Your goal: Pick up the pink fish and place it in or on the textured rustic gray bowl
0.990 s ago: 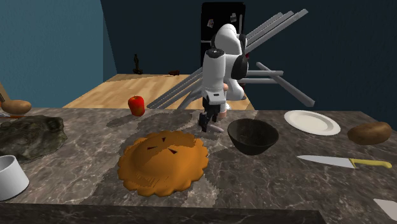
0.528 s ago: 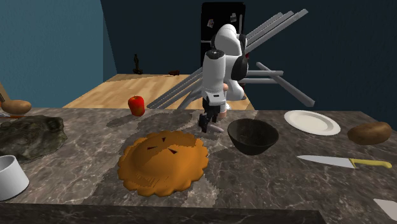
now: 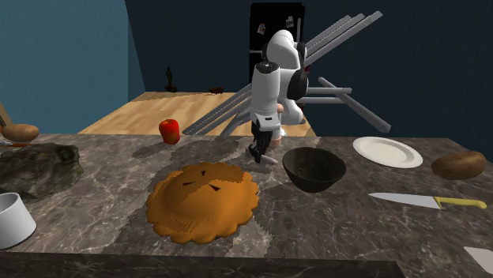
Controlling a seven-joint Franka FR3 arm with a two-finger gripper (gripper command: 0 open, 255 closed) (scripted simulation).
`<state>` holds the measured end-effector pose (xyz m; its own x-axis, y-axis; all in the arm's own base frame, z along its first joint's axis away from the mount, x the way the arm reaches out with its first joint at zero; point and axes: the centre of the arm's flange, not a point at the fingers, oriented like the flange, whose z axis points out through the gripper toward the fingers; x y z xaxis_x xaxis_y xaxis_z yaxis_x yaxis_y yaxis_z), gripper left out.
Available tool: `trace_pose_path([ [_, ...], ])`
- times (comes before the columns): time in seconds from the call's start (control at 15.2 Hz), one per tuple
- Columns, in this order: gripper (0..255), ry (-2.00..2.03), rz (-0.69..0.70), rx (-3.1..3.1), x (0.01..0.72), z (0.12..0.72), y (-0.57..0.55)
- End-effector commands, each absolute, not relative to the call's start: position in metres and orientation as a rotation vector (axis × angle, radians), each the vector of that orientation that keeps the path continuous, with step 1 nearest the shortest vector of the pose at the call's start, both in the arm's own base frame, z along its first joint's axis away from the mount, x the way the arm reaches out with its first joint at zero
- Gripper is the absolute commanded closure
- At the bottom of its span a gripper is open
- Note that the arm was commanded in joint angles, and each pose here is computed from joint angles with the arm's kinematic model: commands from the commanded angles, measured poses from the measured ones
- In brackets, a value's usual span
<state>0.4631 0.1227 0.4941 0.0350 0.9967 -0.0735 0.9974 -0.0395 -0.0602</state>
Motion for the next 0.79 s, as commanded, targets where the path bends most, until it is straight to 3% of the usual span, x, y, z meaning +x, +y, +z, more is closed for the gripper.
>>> trace_pose_path([
  [0.0, 255, 2.172, -0.149, 2.255, 0.463, 0.494, 0.123],
  [0.73, 255, 2.172, -0.149, 2.255, 0.463, 0.547, 0.123],
])
